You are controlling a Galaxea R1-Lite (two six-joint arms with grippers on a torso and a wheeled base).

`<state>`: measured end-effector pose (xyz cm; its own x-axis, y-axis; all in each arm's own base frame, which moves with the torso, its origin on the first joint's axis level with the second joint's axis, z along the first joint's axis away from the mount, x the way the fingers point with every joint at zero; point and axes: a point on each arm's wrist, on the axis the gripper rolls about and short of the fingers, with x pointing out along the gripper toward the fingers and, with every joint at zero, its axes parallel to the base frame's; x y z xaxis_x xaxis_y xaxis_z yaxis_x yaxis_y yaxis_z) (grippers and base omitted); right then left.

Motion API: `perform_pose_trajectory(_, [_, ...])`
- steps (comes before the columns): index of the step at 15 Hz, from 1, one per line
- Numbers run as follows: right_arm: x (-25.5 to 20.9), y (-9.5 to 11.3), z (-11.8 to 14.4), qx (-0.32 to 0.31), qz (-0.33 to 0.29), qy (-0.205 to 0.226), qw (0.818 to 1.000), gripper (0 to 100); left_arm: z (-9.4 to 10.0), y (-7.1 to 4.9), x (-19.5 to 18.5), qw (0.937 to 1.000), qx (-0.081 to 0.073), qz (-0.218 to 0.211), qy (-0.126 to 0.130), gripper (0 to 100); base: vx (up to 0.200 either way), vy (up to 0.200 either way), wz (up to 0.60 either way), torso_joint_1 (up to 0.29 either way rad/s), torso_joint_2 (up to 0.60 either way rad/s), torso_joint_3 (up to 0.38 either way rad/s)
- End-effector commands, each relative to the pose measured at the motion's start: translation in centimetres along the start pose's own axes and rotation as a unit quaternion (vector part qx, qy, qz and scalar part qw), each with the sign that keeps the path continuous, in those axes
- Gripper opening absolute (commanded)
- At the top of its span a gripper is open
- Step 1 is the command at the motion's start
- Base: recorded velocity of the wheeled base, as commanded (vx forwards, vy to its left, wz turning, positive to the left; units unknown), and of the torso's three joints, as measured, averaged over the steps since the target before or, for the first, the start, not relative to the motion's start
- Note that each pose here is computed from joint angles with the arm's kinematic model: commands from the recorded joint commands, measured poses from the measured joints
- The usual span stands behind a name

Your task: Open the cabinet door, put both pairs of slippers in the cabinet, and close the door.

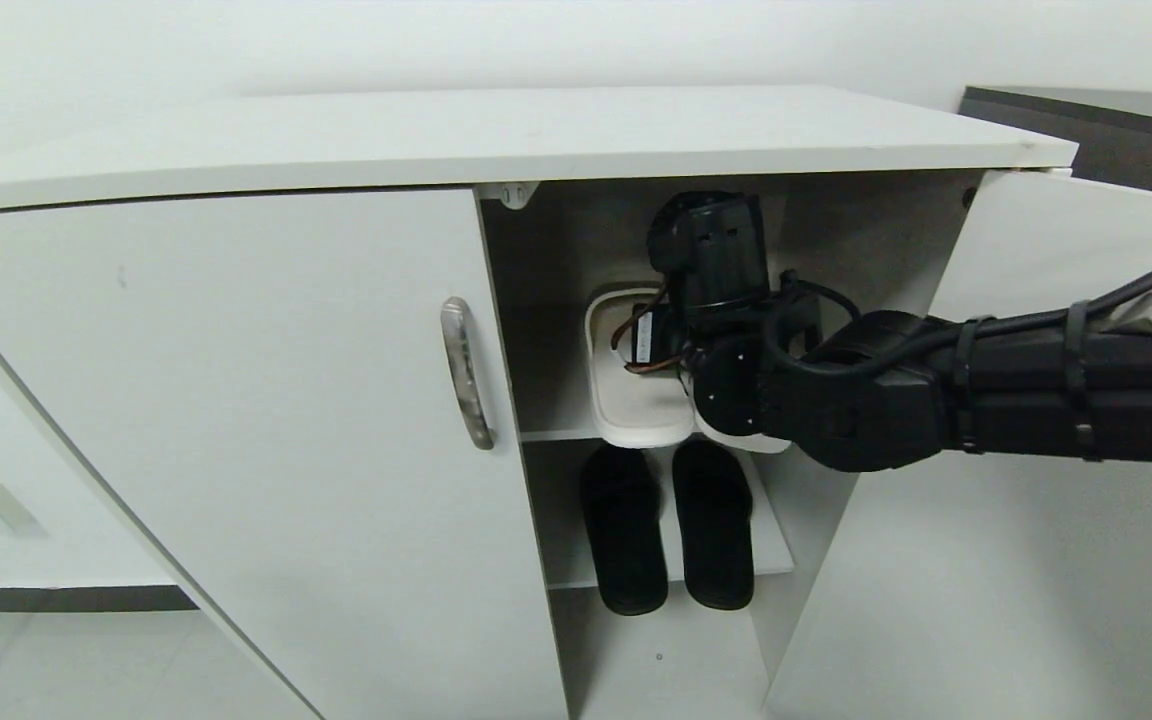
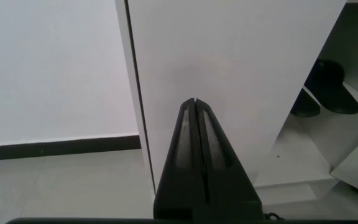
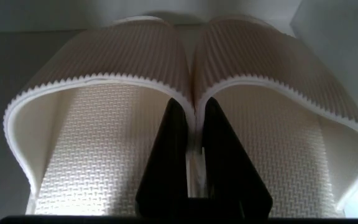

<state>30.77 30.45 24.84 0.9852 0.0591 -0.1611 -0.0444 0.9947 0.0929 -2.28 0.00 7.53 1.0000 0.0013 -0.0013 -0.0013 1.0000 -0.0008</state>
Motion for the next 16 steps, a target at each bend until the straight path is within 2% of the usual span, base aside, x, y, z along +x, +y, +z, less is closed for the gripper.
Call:
perform_pose_trajectory(1, [1.1,0.2,-0.6,-0.002,-0.007,0.001,1.000,0,0.0,0.0,0.0,1.0000,0.000,0.000,0.000,0,0.000,0.000,0.00,0.000,0.00,0.000])
perform_pose_trajectory(10, [2.0,0.3,-1.4,-0.018,-0.008,0.008,1.000,0,0.0,0.0,0.0,1.0000,-0.001,0.001,0.000,0,0.000,0.000,0.00,0.000,0.00,0.000])
perform_pose_trajectory(11, [2.0,0.3,-1.4,-0.019,-0.006,0.009,1.000,100,0.0,0.0,0.0,1.0000,-0.001,0.001,0.000,0,0.000,0.000,0.00,0.000,0.00,0.000])
perform_pose_trajectory(16, [0.3,-0.3,-1.0,-0.025,-0.002,0.014,1.000,100,0.0,0.0,0.0,1.0000,-0.002,0.001,0.000,0,0.000,0.000,0.00,0.000,0.00,0.000])
